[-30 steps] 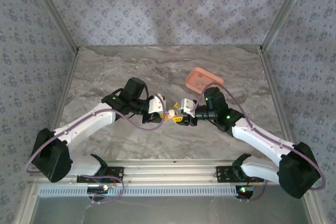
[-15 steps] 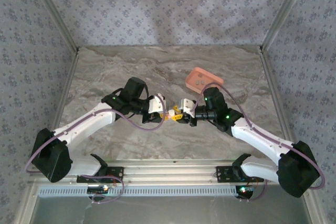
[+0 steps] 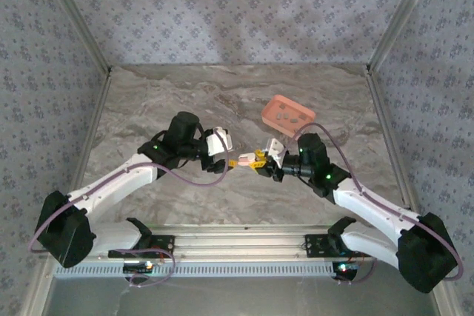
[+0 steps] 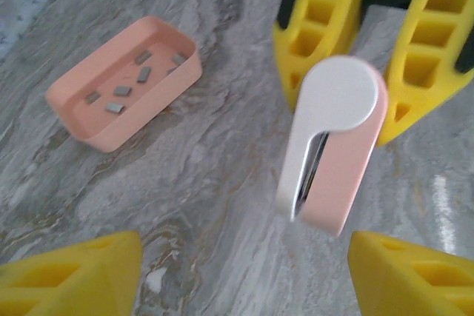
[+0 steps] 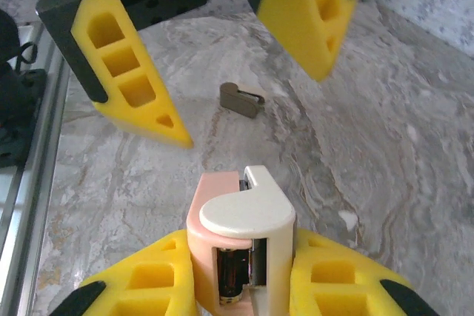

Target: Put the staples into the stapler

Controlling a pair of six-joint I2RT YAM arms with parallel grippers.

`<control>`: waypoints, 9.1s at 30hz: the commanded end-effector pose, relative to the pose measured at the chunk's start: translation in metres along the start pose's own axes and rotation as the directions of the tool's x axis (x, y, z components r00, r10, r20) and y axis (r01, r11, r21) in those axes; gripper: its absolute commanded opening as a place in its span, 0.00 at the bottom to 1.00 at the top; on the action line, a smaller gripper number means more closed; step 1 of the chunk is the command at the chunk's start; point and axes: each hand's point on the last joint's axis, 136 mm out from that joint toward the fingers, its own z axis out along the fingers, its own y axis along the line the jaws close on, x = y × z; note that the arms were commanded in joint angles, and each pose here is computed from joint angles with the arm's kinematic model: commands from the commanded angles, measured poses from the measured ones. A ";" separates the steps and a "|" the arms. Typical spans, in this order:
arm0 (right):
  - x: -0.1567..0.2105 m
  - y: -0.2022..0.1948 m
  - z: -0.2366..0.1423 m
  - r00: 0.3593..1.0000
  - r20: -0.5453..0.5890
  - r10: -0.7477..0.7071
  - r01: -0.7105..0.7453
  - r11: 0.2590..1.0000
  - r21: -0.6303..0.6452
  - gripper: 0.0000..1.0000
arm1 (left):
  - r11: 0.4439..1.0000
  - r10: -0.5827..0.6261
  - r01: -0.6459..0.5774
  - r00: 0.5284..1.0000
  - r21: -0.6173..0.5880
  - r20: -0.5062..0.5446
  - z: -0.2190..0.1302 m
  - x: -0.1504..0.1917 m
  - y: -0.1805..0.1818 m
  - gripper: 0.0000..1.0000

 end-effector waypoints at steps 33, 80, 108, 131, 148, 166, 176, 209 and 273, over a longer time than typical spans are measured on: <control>-0.003 -0.021 0.000 0.585 0.061 0.809 -0.810 0.580 0.080 0.07 | 0.974 0.216 -0.221 0.972 -0.046 -0.096 0.037 0.009 -0.008 0.63; -0.001 -0.031 -0.021 0.814 0.089 0.574 -0.579 0.791 0.197 0.58 | 0.999 0.048 -0.047 0.998 0.023 -0.031 0.033 -0.010 -0.006 0.09; 0.001 0.012 -0.012 0.960 -0.139 -0.242 0.234 0.970 -0.073 0.61 | 0.946 0.034 -0.036 0.999 0.323 0.013 0.028 -0.019 -0.046 0.07; 0.007 0.015 -0.009 0.969 -0.116 -0.218 0.204 0.971 -0.124 0.18 | 0.932 0.009 -0.021 0.999 0.362 0.033 0.018 -0.025 -0.046 0.10; 0.047 0.017 -0.004 0.968 -0.217 -0.122 0.097 0.988 -0.121 0.15 | 0.959 0.057 -0.063 0.998 0.277 0.030 -0.004 -0.036 -0.033 0.15; 0.034 0.025 0.021 0.989 -0.129 -0.075 0.054 0.985 -0.163 0.15 | 0.946 0.045 -0.100 0.982 0.307 0.182 0.006 -0.079 -0.039 0.34; 0.021 0.018 0.014 0.998 -0.032 -0.048 0.043 0.991 -0.128 0.15 | 0.965 0.003 -0.058 0.977 0.256 0.211 -0.005 -0.074 -0.028 0.63; 0.004 0.017 0.011 0.997 0.052 -0.059 0.066 0.987 -0.145 0.16 | 0.913 -0.090 -0.021 0.964 0.407 0.252 0.030 -0.079 -0.056 0.59; 0.046 -0.041 -0.018 0.902 0.012 0.431 -0.414 0.857 0.306 0.71 | 0.201 -0.938 0.610 0.345 -0.767 0.028 0.058 0.135 0.105 0.21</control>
